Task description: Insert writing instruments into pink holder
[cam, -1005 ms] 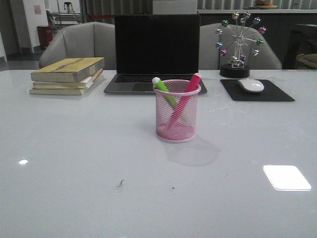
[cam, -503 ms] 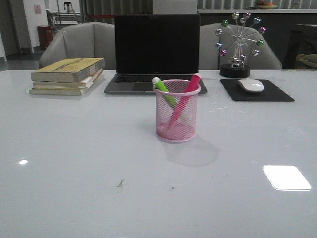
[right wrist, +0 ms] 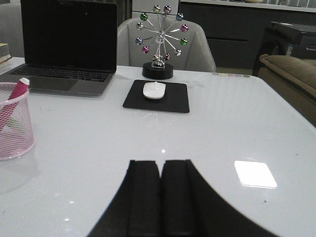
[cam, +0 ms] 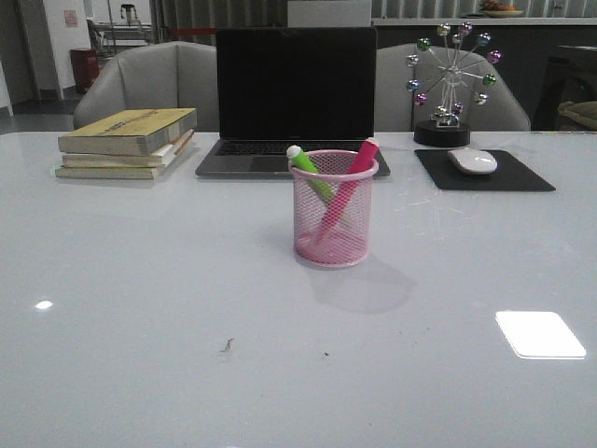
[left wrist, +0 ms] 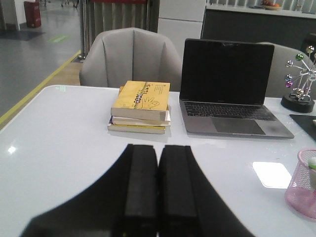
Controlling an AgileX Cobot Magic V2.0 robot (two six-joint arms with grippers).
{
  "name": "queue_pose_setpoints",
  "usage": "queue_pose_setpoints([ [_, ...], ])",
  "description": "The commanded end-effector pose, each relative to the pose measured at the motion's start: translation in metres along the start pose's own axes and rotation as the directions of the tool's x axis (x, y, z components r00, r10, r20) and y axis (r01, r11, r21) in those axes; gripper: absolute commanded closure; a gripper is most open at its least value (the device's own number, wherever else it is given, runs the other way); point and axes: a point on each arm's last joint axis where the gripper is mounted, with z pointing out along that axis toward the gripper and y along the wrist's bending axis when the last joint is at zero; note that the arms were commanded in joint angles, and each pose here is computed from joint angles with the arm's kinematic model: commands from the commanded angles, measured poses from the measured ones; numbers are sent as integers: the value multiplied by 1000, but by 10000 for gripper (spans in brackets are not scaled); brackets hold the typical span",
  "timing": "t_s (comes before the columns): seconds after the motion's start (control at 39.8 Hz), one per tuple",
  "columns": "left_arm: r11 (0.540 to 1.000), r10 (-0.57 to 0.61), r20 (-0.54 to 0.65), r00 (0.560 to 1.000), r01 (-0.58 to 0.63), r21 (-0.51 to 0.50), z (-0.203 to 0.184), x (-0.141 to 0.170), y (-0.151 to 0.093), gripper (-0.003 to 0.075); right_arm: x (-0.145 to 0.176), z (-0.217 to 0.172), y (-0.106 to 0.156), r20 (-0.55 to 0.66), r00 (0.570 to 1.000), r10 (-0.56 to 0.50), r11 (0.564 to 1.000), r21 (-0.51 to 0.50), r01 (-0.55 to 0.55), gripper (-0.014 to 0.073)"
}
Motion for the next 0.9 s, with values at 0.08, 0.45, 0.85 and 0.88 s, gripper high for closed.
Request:
queue_pose_setpoints([
  [0.08,1000,-7,161,987,6,2,-16,10,2,626,-11,-2,-1,108,994,-1,1000,10,0,537],
  [0.45,997,31,183,983,-18,-72,-27,56,12,626,-11,-2,-1,108,994,-1,1000,10,0,537],
  [0.85,997,26,116,993,-17,-80,-23,85,16,626,-11,-2,-1,108,994,-1,1000,10,0,537],
  [0.88,997,26,116,993,-17,-80,-23,85,16,626,-11,-2,-1,108,994,-1,1000,10,0,537],
])
